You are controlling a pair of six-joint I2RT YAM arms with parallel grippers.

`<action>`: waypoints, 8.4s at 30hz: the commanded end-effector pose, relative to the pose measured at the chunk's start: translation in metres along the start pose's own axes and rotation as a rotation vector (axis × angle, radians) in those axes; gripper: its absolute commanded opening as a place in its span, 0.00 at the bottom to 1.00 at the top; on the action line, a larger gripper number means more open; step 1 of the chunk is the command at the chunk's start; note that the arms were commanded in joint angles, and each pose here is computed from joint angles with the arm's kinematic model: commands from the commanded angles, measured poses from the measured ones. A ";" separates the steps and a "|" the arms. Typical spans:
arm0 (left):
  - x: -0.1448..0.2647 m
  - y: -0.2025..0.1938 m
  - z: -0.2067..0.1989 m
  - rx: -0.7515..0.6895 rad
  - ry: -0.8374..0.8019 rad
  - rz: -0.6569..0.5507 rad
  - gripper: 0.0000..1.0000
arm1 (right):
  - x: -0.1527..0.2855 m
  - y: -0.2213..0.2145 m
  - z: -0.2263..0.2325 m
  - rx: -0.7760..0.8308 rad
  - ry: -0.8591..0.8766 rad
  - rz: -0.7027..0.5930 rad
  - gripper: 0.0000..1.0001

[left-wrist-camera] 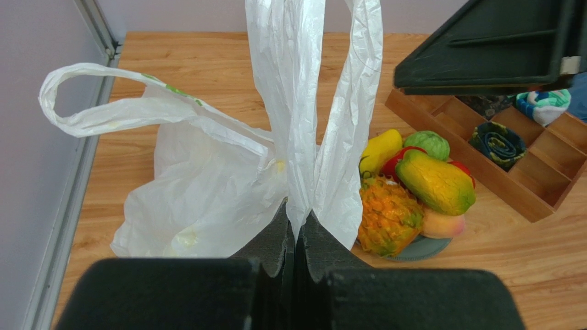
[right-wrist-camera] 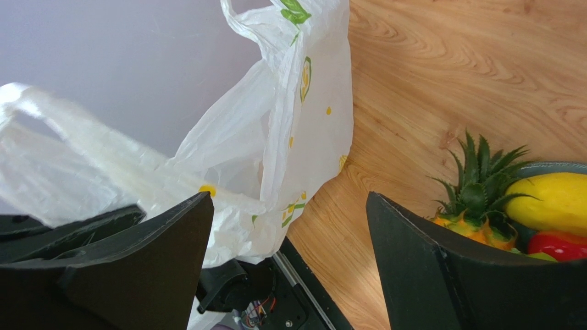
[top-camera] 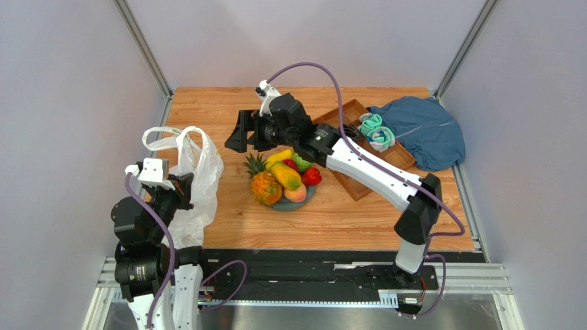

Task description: Place the fruits into the plastic bag

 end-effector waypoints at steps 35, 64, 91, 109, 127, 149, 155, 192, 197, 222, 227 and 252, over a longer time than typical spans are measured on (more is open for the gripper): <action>0.001 0.008 -0.014 0.067 -0.124 -0.021 0.00 | -0.077 -0.077 0.018 -0.301 0.313 0.554 0.04; 0.008 0.116 0.010 0.443 0.216 0.019 0.99 | -0.064 -0.015 -0.016 0.038 0.531 0.366 0.00; -0.101 0.007 0.011 0.609 -0.065 0.438 0.93 | -0.027 -0.037 -0.037 0.227 0.445 0.410 0.00; -0.154 -0.018 0.025 0.551 -0.177 0.559 0.72 | -0.027 -0.044 -0.033 0.244 0.445 0.429 0.00; -0.075 -0.001 0.034 0.253 0.129 0.337 0.00 | -0.034 -0.038 -0.036 0.315 0.278 0.234 0.00; -0.024 -0.018 0.025 0.259 0.273 0.232 0.00 | -0.003 -0.022 -0.031 0.320 0.202 0.173 0.69; -0.024 -0.021 0.021 0.301 0.264 0.226 0.00 | 0.022 -0.004 -0.047 0.308 0.126 0.134 0.84; -0.023 -0.022 0.005 0.436 0.170 0.241 0.00 | 0.048 -0.053 -0.132 0.639 -0.345 0.296 0.86; -0.024 -0.023 0.005 0.439 0.170 0.249 0.00 | 0.039 -0.054 -0.138 0.661 -0.362 0.330 0.86; -0.018 -0.026 0.005 0.424 0.188 0.253 0.00 | 0.038 -0.065 -0.146 0.668 -0.347 0.401 0.42; -0.019 -0.026 0.005 0.426 0.182 0.251 0.00 | 0.052 -0.052 -0.130 0.673 -0.337 0.349 0.36; -0.017 -0.032 0.002 0.431 0.160 0.262 0.00 | 0.045 -0.027 0.036 0.507 0.279 0.278 0.23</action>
Point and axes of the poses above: each gripper's point midway between its finger pads, its own x axis back along the fingers, its own z axis along the line the jaws close on, y = z × x, the point moved 8 cm from there along x, back along the fingers, and after that the axes turned 9 degrees about -x, right-handed, at the moved point
